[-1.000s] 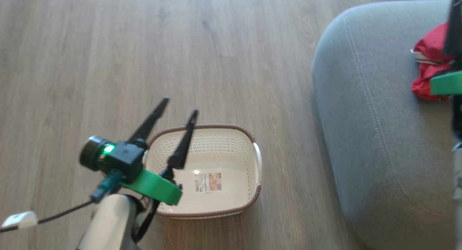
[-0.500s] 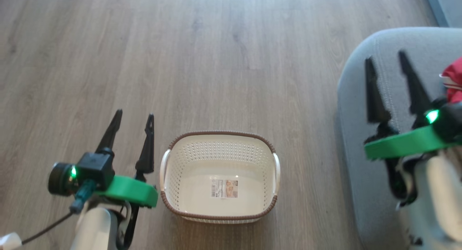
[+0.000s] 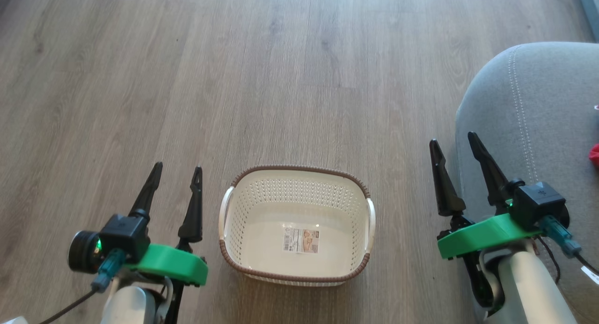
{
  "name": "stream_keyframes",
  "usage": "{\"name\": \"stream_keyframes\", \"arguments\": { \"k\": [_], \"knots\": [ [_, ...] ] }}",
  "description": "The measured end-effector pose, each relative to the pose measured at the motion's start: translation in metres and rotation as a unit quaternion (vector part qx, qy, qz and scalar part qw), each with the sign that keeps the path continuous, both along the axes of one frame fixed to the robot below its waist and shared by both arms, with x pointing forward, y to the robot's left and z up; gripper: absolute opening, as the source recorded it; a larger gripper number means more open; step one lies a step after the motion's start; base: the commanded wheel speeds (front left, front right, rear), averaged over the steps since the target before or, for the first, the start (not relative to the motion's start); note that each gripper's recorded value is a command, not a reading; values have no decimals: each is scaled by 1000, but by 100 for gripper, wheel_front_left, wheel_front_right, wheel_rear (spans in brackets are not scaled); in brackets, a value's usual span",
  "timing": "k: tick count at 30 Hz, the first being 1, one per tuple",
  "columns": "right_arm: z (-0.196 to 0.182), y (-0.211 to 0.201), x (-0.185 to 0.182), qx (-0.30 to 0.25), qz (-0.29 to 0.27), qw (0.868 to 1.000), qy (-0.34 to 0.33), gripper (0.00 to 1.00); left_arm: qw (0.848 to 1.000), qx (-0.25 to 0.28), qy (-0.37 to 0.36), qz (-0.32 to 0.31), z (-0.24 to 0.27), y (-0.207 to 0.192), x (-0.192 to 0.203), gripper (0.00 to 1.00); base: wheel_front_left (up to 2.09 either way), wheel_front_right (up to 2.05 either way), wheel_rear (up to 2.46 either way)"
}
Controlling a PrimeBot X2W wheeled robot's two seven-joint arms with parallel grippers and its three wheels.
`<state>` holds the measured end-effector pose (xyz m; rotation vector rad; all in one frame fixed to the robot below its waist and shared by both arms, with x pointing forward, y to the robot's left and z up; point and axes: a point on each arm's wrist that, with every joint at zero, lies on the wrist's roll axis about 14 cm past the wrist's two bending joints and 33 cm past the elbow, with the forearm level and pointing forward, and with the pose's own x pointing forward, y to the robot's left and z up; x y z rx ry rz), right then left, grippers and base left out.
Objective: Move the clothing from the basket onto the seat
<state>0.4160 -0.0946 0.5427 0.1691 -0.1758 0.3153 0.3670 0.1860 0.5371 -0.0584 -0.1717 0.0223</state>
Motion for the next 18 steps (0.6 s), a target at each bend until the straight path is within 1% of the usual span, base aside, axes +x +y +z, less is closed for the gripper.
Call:
{"name": "stream_keyframes", "arguments": {
  "k": [5,9,18],
  "knots": [
    [-3,-6,2,3,-10,1000,5,100,1000,-5,10,-13,-7,-8,0,100,0,0,0],
    [-4,-13,2,-3,-20,1000,5,100,999,-29,33,-23,-22,-12,-1,100,0,0,0],
    [-1,-19,-1,0,-30,1000,3,100,999,-21,24,-39,-16,-20,1,100,0,0,0]
  ]
}}
